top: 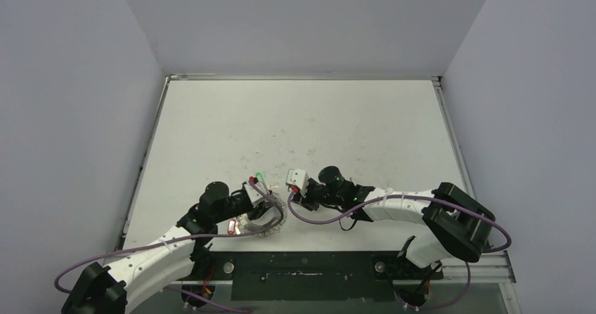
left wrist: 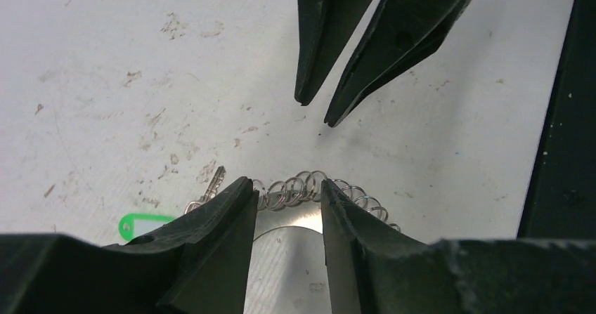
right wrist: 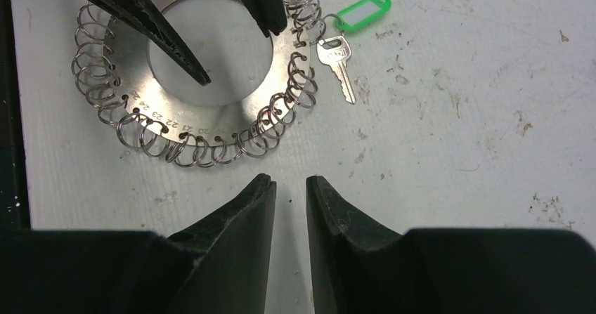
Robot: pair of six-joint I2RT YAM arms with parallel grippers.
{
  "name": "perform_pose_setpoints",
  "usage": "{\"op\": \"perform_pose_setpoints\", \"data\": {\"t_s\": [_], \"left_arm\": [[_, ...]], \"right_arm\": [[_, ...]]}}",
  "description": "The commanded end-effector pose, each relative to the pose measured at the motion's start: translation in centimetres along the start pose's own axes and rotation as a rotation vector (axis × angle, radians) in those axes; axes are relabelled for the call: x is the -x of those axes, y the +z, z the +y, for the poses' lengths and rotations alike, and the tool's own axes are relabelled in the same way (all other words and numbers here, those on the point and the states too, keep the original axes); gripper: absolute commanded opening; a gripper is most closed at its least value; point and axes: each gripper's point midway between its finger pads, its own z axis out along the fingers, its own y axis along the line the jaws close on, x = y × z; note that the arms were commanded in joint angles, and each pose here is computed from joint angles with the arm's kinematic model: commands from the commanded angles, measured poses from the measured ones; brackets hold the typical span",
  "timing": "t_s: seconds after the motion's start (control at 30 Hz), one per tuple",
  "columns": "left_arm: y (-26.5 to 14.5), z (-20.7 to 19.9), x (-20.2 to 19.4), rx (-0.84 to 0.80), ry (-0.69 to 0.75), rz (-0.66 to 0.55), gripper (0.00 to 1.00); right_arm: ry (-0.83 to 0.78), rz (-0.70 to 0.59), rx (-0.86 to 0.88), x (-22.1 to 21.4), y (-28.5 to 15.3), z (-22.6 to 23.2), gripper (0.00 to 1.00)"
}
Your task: Put the keys on the keyring
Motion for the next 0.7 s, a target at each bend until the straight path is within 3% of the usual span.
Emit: {"op": "perform_pose_setpoints", "data": {"t_s": [0.0,0.1,0.23,0.37,0.67], "left_arm": [[0.9,-0.8,2.2,-0.094,0.256,-0.085,0.37],[1.3,-1.3,2.0,-0.152,0.368,-0.043,0.36],[1.2,-0.6,0.3,-0.164,0.507,0.108,0.36],[1.5,-0.5,-0.5,-0.178,0.541,0.141,0.36],[2.5,-1.6,-2.2,-0.267,0.577,0.209,0.24]], "right_arm": [[0.024,-0.119,-0.026,2.7,-1.0,-0.6,0.25],[0.028,-0.120,-0.031,2.5,-1.4,-0.6,0.25],[0.028,-0.125,-0.037,2.5,-1.8,-0.7,0.25],[0.031,-0.122,-0.037,2.3,-1.8,-0.7,0.25],[0.037,-0.133,-0.042,2.4,-1.8,-1.0,0.25]]}}
